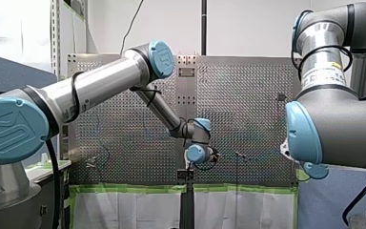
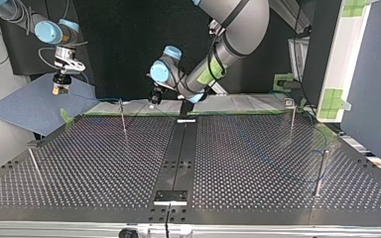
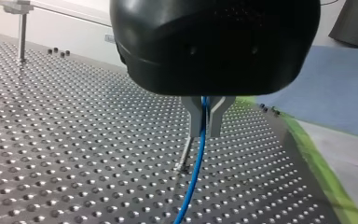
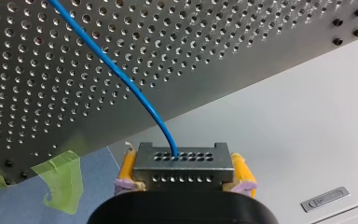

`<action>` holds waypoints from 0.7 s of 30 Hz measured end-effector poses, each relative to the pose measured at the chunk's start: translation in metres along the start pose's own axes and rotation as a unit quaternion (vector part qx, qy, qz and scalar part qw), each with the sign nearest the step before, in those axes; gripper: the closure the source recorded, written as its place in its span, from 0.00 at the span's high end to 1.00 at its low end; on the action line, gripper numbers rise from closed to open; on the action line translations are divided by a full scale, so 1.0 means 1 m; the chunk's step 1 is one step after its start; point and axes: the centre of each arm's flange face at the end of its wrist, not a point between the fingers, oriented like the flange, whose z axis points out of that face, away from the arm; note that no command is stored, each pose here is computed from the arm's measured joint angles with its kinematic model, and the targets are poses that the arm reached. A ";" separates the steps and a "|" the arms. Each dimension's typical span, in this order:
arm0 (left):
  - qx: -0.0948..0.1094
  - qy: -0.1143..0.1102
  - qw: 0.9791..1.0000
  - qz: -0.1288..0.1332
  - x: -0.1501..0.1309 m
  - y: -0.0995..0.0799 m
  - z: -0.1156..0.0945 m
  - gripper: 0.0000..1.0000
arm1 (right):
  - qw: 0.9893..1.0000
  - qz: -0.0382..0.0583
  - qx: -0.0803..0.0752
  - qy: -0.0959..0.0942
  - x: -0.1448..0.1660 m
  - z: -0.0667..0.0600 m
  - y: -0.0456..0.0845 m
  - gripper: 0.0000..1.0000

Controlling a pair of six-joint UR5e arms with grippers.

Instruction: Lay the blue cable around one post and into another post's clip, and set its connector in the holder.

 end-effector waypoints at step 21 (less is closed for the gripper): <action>-0.002 0.002 1.000 -0.020 0.007 0.006 0.017 0.10 | 1.000 0.001 0.003 0.007 0.003 0.009 0.002 0.00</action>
